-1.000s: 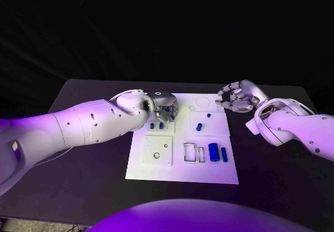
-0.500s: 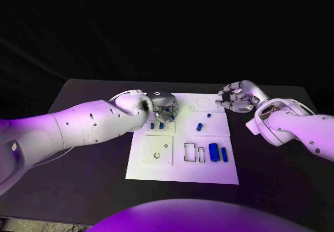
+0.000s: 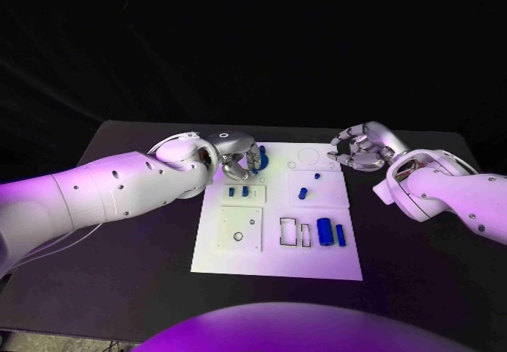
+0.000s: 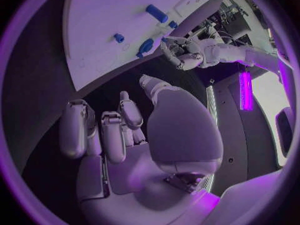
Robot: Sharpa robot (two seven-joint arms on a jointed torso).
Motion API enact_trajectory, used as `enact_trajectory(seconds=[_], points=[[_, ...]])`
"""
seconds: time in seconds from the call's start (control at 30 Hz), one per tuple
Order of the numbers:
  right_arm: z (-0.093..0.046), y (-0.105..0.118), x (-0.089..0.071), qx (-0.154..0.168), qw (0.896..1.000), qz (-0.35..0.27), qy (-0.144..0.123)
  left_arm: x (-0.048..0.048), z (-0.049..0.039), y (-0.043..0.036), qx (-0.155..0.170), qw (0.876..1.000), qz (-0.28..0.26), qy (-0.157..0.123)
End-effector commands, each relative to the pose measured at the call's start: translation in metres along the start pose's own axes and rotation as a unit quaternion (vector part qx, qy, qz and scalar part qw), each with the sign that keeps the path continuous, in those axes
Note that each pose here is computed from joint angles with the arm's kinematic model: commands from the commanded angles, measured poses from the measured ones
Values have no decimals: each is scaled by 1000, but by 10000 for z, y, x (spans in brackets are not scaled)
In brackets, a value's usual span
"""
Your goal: Assemble the parts on the task board
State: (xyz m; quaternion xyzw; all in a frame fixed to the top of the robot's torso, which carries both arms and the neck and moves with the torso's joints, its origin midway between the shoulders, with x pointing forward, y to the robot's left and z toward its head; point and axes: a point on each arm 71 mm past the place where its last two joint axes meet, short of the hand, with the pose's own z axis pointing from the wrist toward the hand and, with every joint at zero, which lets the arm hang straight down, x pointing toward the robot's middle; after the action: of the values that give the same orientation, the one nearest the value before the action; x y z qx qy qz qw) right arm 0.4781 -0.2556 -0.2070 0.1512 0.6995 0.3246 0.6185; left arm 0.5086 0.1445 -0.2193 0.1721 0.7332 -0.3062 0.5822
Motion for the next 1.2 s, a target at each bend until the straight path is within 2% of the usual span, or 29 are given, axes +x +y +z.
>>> enact_trajectory(seconds=[0.03,0.3,0.57,1.2], points=[[-1,0,5,-3,1000,-2,5,-48,-55,8,3,1000,-26,-13],[-3,-15,-2,-1,1000,-3,4,-70,-217,186,-21,999,-35,1],[-4,-17,1,-1,1000,-3,5,-46,-296,308,-39,998,-37,18],[-4,-1,14,-3,1000,-2,6,12,-269,305,-38,998,-46,28]])
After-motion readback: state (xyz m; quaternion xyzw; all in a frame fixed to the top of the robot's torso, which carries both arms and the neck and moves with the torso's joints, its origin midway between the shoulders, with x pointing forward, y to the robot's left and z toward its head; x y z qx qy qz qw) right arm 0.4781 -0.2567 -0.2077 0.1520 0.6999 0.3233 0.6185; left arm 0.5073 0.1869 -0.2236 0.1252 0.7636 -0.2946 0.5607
